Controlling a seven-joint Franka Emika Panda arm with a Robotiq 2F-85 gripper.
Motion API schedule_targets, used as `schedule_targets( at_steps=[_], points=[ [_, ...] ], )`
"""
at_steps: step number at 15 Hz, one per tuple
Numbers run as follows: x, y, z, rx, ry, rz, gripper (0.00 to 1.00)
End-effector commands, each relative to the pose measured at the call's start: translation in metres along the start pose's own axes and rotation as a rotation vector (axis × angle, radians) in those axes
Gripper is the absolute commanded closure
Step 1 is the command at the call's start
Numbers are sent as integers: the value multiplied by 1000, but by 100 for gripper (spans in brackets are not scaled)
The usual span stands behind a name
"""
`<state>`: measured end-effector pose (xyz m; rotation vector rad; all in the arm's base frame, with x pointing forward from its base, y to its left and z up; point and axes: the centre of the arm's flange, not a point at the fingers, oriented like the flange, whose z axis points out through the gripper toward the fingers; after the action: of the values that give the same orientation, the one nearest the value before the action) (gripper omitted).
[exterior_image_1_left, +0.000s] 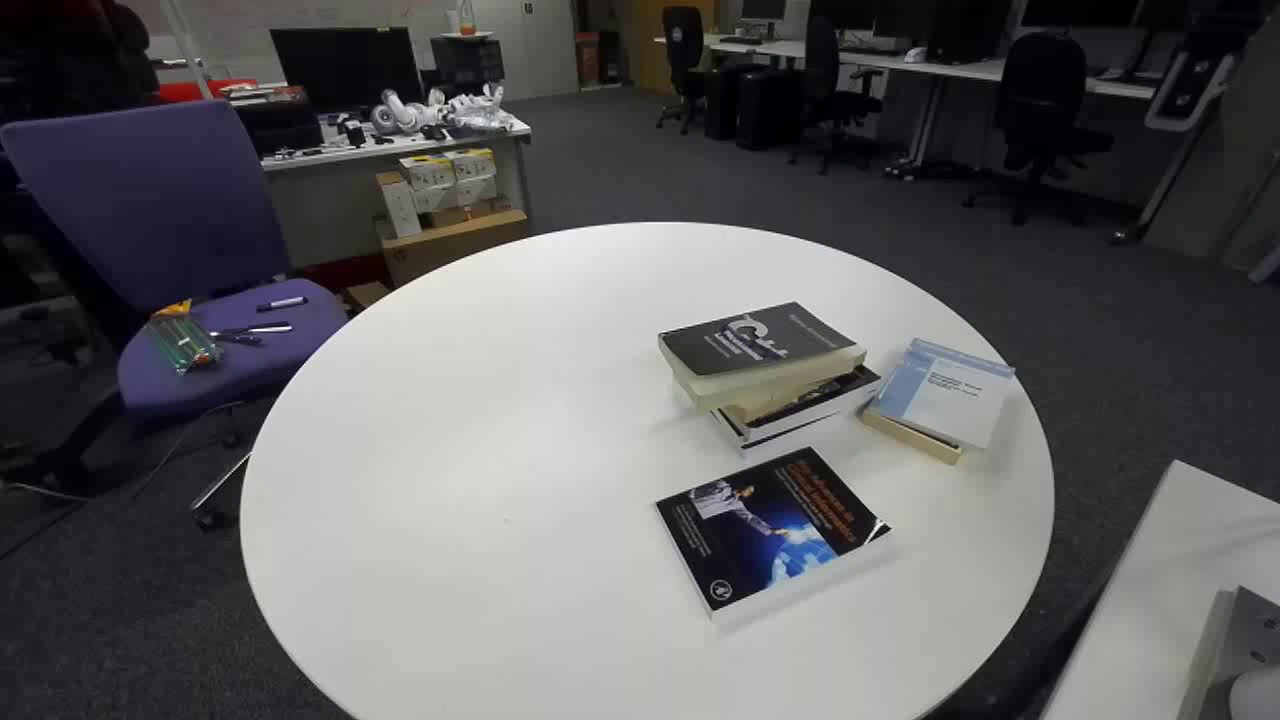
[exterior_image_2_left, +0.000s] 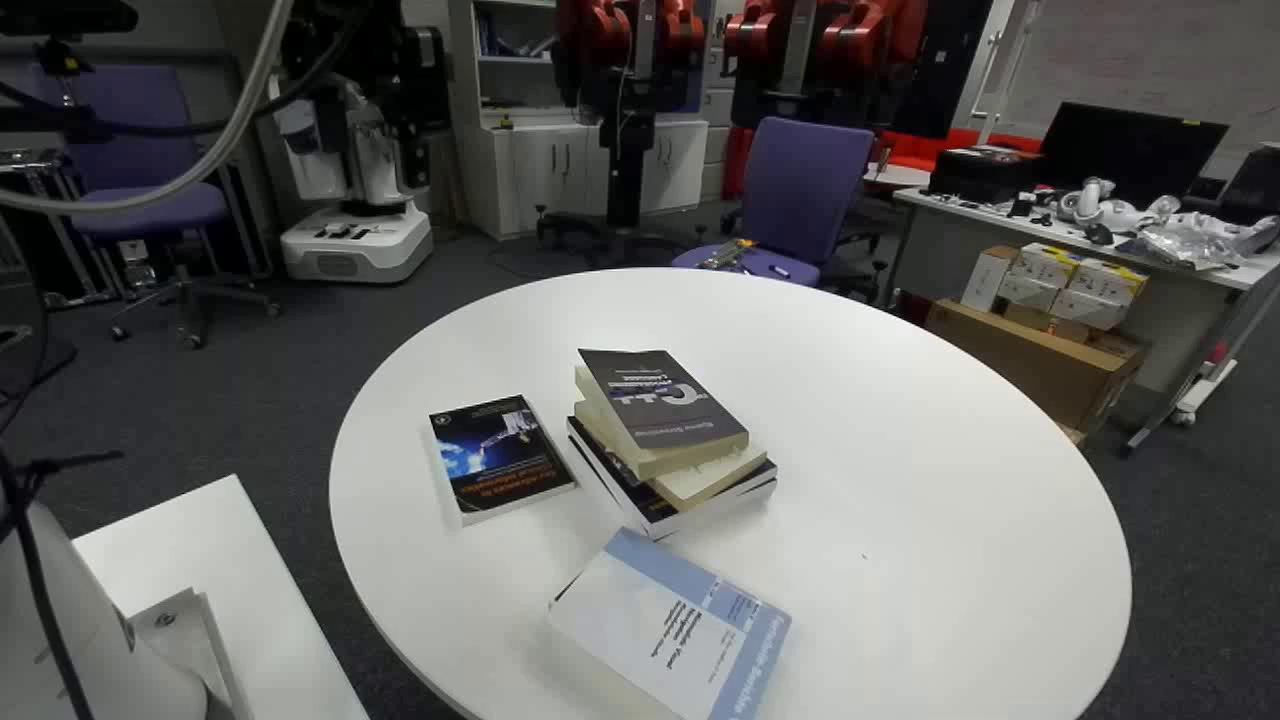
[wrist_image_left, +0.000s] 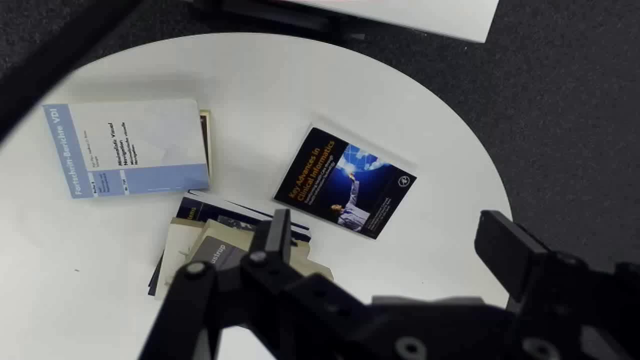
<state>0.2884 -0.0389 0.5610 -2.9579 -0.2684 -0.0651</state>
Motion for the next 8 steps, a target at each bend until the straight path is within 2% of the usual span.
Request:
schedule_targets(
  at_steps=[1, 3, 8],
  points=[
    [0, 0, 0, 0, 0, 0, 0],
    [19, 5, 8, 3, 14, 11, 0],
    [97, 17, 44, -51, 114, 40, 0]
  ],
)
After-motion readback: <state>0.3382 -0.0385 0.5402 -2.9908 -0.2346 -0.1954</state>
